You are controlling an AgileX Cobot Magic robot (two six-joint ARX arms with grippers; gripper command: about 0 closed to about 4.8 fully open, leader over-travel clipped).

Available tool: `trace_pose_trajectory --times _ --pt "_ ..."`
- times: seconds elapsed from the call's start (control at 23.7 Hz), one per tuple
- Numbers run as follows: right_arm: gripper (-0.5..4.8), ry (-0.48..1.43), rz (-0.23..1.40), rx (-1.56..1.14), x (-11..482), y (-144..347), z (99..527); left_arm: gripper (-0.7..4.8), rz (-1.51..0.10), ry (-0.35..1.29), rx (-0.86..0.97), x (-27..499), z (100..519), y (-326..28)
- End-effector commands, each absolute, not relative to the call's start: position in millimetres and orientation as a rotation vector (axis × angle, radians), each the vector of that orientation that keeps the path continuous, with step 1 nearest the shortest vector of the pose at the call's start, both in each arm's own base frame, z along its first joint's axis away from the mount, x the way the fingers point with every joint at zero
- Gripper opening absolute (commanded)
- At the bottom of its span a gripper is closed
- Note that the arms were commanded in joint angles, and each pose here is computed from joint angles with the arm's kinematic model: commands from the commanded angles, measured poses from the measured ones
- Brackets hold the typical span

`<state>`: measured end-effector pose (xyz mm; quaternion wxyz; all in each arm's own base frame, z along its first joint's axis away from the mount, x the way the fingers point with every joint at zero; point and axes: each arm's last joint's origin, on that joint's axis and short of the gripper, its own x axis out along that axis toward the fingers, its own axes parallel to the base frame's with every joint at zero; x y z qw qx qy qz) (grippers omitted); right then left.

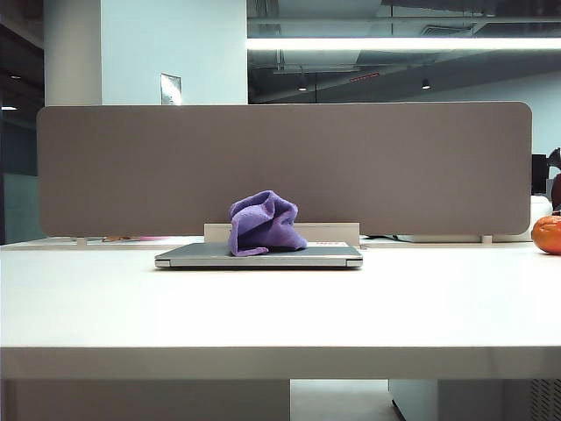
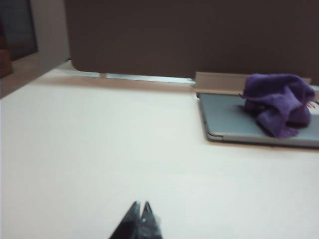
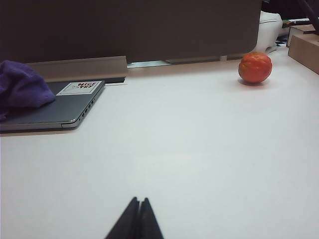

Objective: Pick up the purple rag and put it over the laptop.

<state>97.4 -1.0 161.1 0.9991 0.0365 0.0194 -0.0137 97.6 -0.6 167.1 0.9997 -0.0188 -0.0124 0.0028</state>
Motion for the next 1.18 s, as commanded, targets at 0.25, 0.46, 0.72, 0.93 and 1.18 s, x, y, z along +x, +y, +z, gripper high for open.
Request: trace_pose_trajectory --times 0.25,0.46,0.72,0.93,1.18 --pt "0.22 0.03 -0.029 0.07 97.5 -1.0 161.1 -0.06 -0.017 -0.019 -0.043 97.4 167.4 -1.3" --pt "0.22 0.03 -0.028 0.07 97.5 -1.0 161.1 -0.06 -0.016 -0.019 -0.041 97.4 167.4 -1.2" --pt "0.22 0.03 -0.029 0.07 97.5 -1.0 161.1 -0.06 -0.016 -0.019 -0.041 97.4 167.4 -1.2" --pt "0.22 0.03 -0.028 0.07 97.5 -1.0 161.1 -0.06 -0.016 -0.019 -0.041 97.4 167.4 -1.2" --pt "0.22 0.03 -0.029 0.07 97.5 -1.0 161.1 -0.06 -0.016 -0.019 -0.041 97.4 167.4 -1.2"
